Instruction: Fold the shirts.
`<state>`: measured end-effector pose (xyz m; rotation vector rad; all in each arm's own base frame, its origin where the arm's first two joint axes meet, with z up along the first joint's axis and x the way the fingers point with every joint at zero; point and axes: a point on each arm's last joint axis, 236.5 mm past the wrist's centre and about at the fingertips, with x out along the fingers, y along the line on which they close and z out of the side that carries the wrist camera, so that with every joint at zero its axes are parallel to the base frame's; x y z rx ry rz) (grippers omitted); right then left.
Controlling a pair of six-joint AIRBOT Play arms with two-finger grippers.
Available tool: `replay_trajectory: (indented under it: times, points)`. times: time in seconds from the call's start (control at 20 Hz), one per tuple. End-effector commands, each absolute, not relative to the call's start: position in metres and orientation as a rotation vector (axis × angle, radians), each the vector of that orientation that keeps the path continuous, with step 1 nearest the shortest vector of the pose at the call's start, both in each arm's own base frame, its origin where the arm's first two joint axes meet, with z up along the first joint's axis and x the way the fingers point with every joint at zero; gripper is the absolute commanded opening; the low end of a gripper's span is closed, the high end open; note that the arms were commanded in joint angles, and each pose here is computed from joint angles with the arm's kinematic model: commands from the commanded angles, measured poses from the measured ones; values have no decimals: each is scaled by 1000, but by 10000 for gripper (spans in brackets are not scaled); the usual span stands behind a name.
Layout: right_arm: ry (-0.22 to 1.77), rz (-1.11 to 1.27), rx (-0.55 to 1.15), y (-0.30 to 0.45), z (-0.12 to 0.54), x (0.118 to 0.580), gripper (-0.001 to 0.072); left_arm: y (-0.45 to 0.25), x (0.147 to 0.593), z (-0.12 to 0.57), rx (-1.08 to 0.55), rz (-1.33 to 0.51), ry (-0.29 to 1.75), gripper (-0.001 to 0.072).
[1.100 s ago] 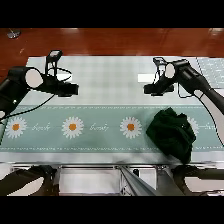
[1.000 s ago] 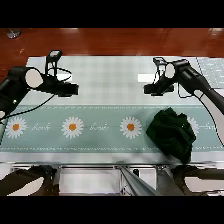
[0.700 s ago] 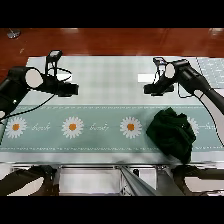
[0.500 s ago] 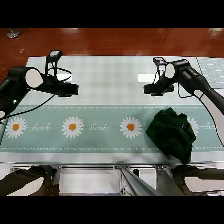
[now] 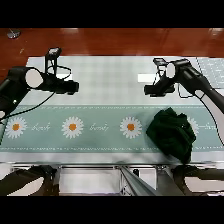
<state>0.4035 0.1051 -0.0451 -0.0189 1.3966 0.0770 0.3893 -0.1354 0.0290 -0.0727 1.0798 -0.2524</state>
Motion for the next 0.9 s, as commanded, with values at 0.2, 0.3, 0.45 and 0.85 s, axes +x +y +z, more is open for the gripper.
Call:
replay_trajectory:
  times: [0.2, 0.3, 0.45, 0.85]
  points:
    - [1380, -33, -247, 43, 36, 360, 619, -125, 340, 28, 38, -308, 1281, 705]
    - [1311, -104, -211, 18, 65, 345, 619, -121, 318, 30, 40, -315, 1305, 705]
    - [1276, -213, -76, -19, 67, 295, 619, -138, 275, 41, -76, -381, 1247, 705]
    - [1462, -174, 214, 13, -71, 184, 619, -150, 199, -6, -239, -410, 1198, 705]
